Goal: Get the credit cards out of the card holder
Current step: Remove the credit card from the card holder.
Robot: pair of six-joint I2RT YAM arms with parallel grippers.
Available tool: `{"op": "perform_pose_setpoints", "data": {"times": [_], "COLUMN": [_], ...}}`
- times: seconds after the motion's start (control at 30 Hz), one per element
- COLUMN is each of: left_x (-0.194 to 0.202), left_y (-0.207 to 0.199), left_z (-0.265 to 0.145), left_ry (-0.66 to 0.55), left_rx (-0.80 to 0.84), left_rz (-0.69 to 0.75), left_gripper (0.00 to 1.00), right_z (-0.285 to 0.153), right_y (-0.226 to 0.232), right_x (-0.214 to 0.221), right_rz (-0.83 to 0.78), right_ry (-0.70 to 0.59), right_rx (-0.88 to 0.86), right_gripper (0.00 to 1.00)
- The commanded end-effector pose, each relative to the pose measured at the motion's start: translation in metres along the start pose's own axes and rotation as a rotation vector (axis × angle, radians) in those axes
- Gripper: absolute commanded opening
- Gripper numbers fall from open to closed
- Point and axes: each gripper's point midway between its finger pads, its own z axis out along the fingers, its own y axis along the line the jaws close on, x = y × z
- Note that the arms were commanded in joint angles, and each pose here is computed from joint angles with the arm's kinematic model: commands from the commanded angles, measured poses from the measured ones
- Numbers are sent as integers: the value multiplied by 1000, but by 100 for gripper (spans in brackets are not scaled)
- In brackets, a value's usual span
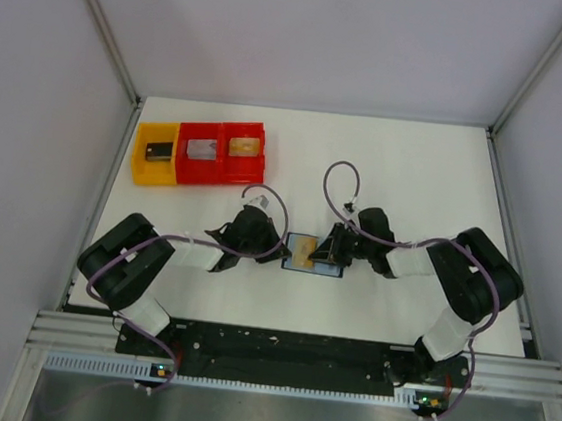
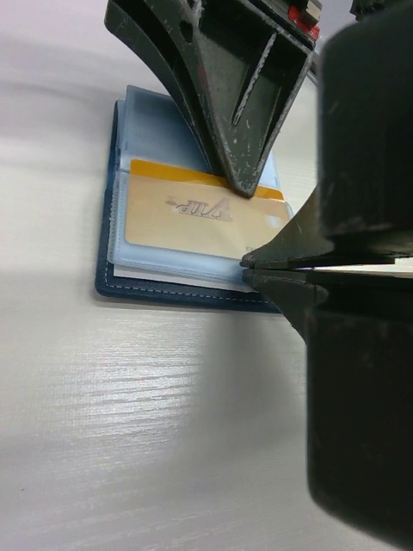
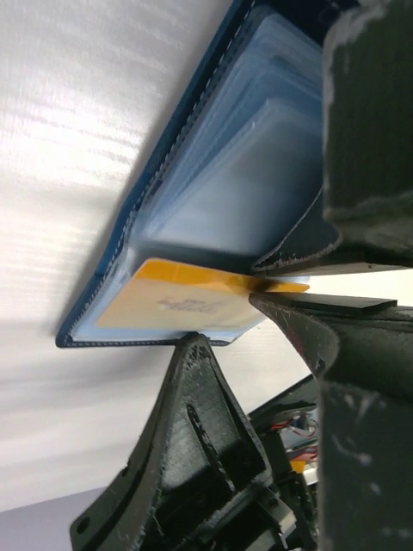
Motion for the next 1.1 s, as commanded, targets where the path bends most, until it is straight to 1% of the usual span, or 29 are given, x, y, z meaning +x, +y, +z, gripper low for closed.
{"op": "perform_pose_setpoints", "data": {"times": [0.0,0.07,0.47,0.6,0.67,0.77,0.87,0.93,1.0,1.07], "left_x": [31,31,29,24,16,2,-11,-16,-20,-23], "left_y": [54,56,53,46,34,12,-9,-23,-37,-53], "left_z": [-8,-9,-9,-15,-22,-35,-48,-57,-66,-77], "left_ry": [92,90,79,53,16,-41,-92,-113,-128,-149], "left_rx": [-180,-185,-175,-149,-105,-35,32,82,141,209], "left_rz": [10,7,-3,-2,-2,7,16,23,27,27], "left_gripper": [0,0,0,0,1,8,18,28,43,55], "right_z": [4,1,-33,-41,-48,-59,-70,-77,-85,-93], "right_y": [-6,-7,-19,-12,2,19,35,49,62,75], "right_x": [-16,-15,-8,-9,-15,-21,-28,-33,-37,-42], "right_rz": [-7,-5,14,20,13,6,1,-1,7,12], "right_ry": [-60,-63,-81,-111,-147,-191,-240,-272,-305,-347], "right_rx": [18,11,35,18,-18,-63,-103,-150,-203,-257], "right_gripper": [6,0,0,0,0,0,0,0,0,0]}}
